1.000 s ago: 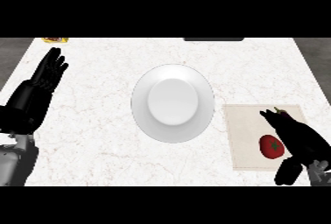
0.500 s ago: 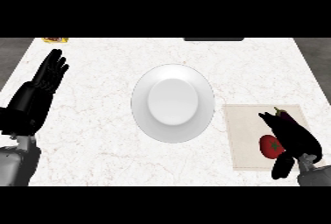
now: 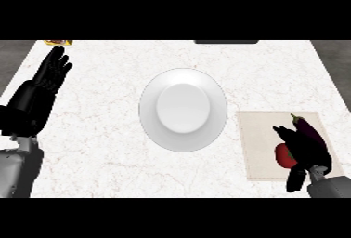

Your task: Pick the tomato from the placemat and place it in the plate

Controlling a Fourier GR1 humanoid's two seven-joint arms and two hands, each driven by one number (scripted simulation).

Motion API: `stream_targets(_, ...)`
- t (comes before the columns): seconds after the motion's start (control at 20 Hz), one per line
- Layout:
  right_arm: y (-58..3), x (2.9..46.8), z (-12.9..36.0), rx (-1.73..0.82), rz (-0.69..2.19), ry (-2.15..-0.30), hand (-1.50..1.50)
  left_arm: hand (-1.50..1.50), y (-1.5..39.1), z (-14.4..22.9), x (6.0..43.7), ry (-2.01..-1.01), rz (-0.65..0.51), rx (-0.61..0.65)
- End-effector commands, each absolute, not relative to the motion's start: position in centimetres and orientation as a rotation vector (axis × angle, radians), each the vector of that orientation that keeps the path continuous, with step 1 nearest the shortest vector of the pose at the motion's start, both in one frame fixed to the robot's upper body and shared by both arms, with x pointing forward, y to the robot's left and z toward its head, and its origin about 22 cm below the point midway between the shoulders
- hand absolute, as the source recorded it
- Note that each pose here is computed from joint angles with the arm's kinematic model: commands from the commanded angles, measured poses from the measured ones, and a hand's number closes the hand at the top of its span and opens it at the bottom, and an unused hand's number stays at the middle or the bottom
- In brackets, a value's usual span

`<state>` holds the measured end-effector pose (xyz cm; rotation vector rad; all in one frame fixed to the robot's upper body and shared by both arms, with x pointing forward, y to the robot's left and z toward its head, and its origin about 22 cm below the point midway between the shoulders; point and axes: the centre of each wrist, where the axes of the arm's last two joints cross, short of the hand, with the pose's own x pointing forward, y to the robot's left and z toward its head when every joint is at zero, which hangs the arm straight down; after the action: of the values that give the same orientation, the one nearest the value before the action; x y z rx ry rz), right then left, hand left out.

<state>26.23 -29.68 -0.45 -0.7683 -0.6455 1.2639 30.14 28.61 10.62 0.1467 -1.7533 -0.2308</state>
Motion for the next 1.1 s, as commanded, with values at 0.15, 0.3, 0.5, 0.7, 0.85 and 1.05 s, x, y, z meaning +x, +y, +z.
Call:
stream_targets(0.15,-29.2,26.3,-0.7,-0.849,1.255,-0.880,1.50,0.00,29.0,10.3,30.8,-1.746,-0.225,0.145)
stream_targets(0.3,-30.8,27.7,-2.4,-0.943,1.242,-0.910,1.50,0.00,27.5,10.3,30.4,-1.746,-0.237,0.147)
stream_targets(0.5,-30.0,20.4,-4.2,-1.060,0.826,-0.589,1.50,0.00,30.1,9.2,29.3,-1.717,-0.177,0.211)
stream_targets(0.7,-30.6,14.8,-5.2,-1.193,0.565,-0.454,1.50,0.00,31.0,8.6,28.0,-1.705,-0.162,0.235)
stream_targets(0.85,-27.1,12.7,-3.3,-1.312,0.488,-0.500,1.50,0.00,30.4,9.5,28.4,-1.720,-0.194,0.205)
stream_targets(1.05,-22.1,9.7,0.6,-1.345,0.418,-0.636,1.50,0.00,30.1,9.2,28.4,-1.738,-0.194,0.187)
